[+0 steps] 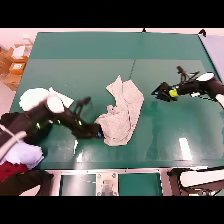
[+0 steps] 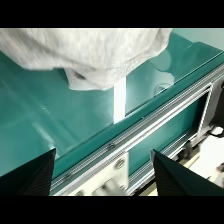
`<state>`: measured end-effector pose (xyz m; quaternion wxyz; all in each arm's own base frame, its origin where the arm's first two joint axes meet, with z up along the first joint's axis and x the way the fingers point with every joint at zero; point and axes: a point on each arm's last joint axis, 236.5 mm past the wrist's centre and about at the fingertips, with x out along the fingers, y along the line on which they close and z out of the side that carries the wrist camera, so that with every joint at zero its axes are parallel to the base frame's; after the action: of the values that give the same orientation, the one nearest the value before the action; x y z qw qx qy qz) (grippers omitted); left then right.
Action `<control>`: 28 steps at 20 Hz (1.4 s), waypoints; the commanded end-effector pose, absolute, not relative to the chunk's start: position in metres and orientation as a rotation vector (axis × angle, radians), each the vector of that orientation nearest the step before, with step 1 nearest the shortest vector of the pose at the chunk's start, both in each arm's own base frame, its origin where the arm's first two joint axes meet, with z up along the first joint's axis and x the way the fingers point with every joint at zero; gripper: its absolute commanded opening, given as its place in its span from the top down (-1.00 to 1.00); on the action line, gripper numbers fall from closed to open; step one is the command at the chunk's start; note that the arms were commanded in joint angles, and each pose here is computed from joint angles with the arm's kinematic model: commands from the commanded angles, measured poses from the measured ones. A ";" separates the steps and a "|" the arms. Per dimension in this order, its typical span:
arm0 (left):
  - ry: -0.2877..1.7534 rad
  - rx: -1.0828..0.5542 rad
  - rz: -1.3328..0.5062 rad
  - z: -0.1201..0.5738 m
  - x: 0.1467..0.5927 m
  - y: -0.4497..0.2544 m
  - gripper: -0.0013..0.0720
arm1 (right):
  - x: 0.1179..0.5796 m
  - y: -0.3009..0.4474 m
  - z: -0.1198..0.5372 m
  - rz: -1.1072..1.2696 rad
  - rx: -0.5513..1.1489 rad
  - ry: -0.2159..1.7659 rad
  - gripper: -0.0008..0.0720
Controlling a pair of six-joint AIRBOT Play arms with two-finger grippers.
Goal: Fold the shirts.
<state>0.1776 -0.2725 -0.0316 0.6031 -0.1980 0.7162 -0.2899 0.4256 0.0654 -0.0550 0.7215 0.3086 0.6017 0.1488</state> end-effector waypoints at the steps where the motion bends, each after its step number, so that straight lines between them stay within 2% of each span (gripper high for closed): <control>1: 1.594 -0.612 -0.561 -0.074 0.163 -0.297 -0.87 | 0.429 0.097 -0.083 0.390 0.666 1.400 -0.26; 7: 1.529 -0.708 -0.489 -0.097 0.184 -0.318 -0.86 | 0.447 0.114 -0.096 0.407 0.641 1.390 -0.25; 8: 1.516 -0.709 -0.484 -0.097 0.187 -0.317 -0.41 | 0.451 0.114 -0.093 0.410 0.638 1.381 -0.12; 9: 1.506 -0.696 -0.494 -0.097 0.189 -0.317 0.56 | 0.453 0.114 -0.091 0.412 0.636 1.375 0.09; 10: 1.498 -0.679 -0.510 -0.097 0.189 -0.317 0.91 | 0.452 0.114 -0.090 0.417 0.634 1.379 0.45; 11: 1.496 -0.678 -0.512 -0.097 0.189 -0.317 0.91 | 0.449 0.116 -0.089 0.435 0.626 1.387 0.95; 13: 1.466 -0.694 -0.531 -0.084 0.197 -0.315 0.91 | 0.439 0.118 -0.080 0.490 0.615 1.423 0.94; 15: 1.359 -0.715 -0.600 -0.042 0.220 -0.311 0.92 | 0.437 0.113 -0.053 0.525 0.607 1.407 0.95; 17: 1.162 -0.732 -0.675 0.031 0.257 -0.299 0.91 | 0.447 0.102 0.001 0.543 0.593 1.292 0.95; 20: 0.829 -0.739 -0.771 0.170 0.294 -0.267 0.91 | 0.448 0.082 0.115 0.559 0.550 1.035 0.94; 24: 0.445 -0.602 -0.862 0.342 0.288 -0.232 0.92 | 0.395 0.073 0.273 0.571 0.422 0.656 0.94; 28: 0.124 -0.452 -0.908 0.472 0.242 -0.212 0.92 | 0.313 0.077 0.381 0.491 0.247 0.321 0.94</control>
<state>0.2790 -0.2337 0.3878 0.8472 -0.2709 0.1627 -0.4271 0.3724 0.0728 0.3051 0.9085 0.1758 0.2729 0.2632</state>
